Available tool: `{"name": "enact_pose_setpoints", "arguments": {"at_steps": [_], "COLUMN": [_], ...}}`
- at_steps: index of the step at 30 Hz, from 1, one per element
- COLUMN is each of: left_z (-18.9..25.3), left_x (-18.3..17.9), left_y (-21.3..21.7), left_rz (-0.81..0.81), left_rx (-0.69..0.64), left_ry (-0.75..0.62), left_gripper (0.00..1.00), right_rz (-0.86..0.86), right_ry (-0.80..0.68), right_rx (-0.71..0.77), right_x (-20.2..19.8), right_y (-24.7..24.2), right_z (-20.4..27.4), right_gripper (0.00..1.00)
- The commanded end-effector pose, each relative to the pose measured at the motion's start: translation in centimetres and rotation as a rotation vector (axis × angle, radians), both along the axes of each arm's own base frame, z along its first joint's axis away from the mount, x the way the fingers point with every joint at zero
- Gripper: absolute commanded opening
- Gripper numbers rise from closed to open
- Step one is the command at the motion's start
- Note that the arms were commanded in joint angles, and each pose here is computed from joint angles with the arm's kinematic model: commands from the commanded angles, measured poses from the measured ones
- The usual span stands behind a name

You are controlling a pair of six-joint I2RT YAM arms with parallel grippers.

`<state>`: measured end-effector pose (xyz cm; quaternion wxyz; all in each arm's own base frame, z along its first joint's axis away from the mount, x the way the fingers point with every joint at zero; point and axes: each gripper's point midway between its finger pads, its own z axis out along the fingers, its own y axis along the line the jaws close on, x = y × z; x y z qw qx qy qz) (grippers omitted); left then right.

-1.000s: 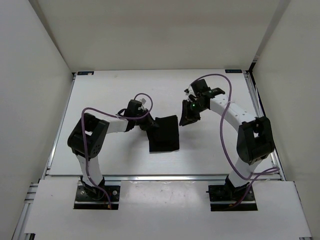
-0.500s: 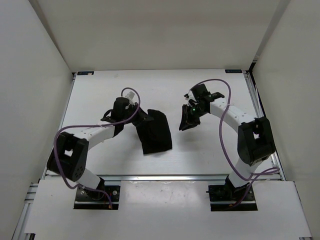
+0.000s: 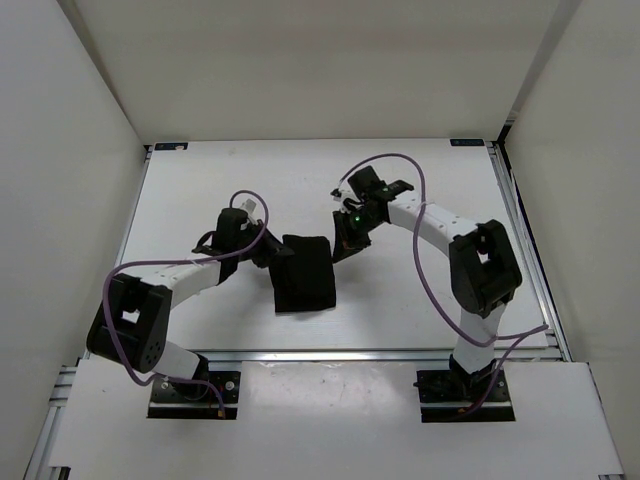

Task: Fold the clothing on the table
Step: Fold the skirt

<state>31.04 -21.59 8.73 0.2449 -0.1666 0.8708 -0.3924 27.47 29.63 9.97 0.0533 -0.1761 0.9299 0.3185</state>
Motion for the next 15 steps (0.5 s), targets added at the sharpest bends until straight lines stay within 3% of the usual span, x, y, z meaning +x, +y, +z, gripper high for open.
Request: {"name": "enact_pose_setpoints", "arguments": {"at_steps": [1,8,15], "left_z": [3.1,3.9,2.2], "left_x": [1.3,0.6,2.0], "left_y": [-0.4,-0.3,-0.1], "left_rz": [-0.012,-0.004,0.007], "left_rx": [-0.021,-0.027,0.005], "left_ry": [-0.073,-0.086,-0.056], "left_gripper": [0.0,0.0,0.0], "right_rz": [0.021,0.095,0.158], "right_ry": [-0.012,-0.038,-0.215], "right_rx": [-0.017,0.072,-0.02], "right_x": [0.6,2.4,0.4], "right_y": [0.1,2.4,2.4], "right_z": [0.1,1.9,2.8], "right_gripper": [0.0,0.0,0.0]}}
